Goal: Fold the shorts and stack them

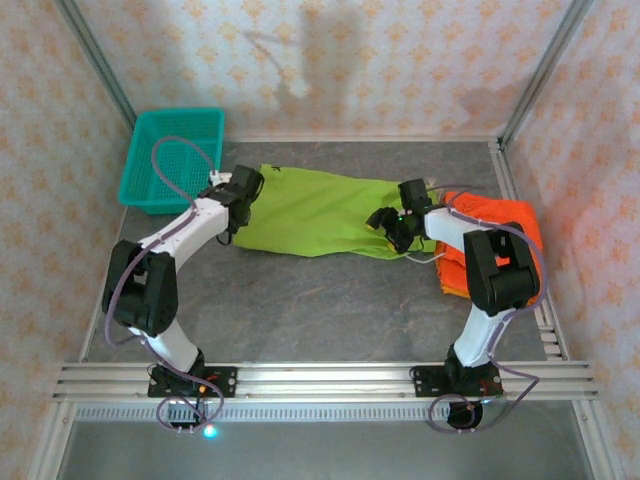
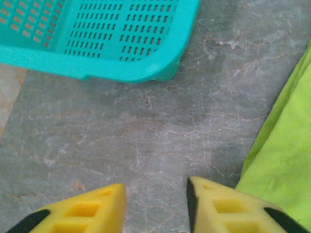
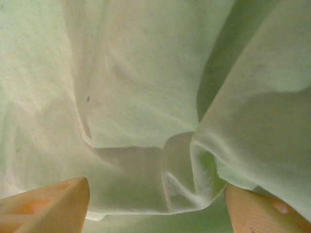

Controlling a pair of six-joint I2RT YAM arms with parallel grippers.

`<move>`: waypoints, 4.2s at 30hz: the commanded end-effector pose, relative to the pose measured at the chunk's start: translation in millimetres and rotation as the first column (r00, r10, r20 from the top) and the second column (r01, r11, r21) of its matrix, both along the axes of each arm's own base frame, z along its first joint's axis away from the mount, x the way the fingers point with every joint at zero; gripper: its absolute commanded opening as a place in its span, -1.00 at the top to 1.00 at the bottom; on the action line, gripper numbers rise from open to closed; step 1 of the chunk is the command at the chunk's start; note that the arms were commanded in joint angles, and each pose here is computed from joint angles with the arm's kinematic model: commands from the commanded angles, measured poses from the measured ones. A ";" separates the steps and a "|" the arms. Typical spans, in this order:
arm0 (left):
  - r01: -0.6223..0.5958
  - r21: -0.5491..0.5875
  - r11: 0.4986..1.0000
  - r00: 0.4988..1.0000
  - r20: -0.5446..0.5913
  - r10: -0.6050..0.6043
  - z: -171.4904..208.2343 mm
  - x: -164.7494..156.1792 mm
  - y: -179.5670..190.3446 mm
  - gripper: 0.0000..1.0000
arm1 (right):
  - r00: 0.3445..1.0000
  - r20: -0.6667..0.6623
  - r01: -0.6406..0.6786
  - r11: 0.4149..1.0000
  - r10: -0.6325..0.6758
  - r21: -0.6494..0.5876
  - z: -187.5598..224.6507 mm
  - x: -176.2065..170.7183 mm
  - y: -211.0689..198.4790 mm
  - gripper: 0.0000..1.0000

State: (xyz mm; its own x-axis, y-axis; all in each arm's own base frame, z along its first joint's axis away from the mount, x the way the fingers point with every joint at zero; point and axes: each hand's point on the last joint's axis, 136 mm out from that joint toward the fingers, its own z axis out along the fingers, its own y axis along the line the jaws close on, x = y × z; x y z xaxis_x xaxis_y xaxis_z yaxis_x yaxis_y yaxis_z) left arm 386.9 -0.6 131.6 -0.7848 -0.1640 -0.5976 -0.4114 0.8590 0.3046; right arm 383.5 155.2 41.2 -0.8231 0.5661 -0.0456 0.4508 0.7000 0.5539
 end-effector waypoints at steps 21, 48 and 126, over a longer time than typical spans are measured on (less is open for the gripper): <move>0.279 -0.702 0.655 0.959 0.240 -0.152 -14.3 60.1 -152.3 -1.00 | 0.994 0.107 0.000 1.000 0.001 -0.015 38.3 -9.7 -6.5 -0.90; -0.012 -0.539 0.842 0.999 0.034 0.036 -100.4 -94.9 -32.9 -1.00 | 0.967 0.000 -0.253 0.962 0.254 0.108 23.8 -103.8 61.6 -0.74; 0.295 -0.613 0.733 0.950 0.268 -0.159 15.5 -17.3 -110.0 -0.63 | 0.914 -0.066 -0.327 0.629 0.401 -0.705 127.0 -8.3 -80.1 1.00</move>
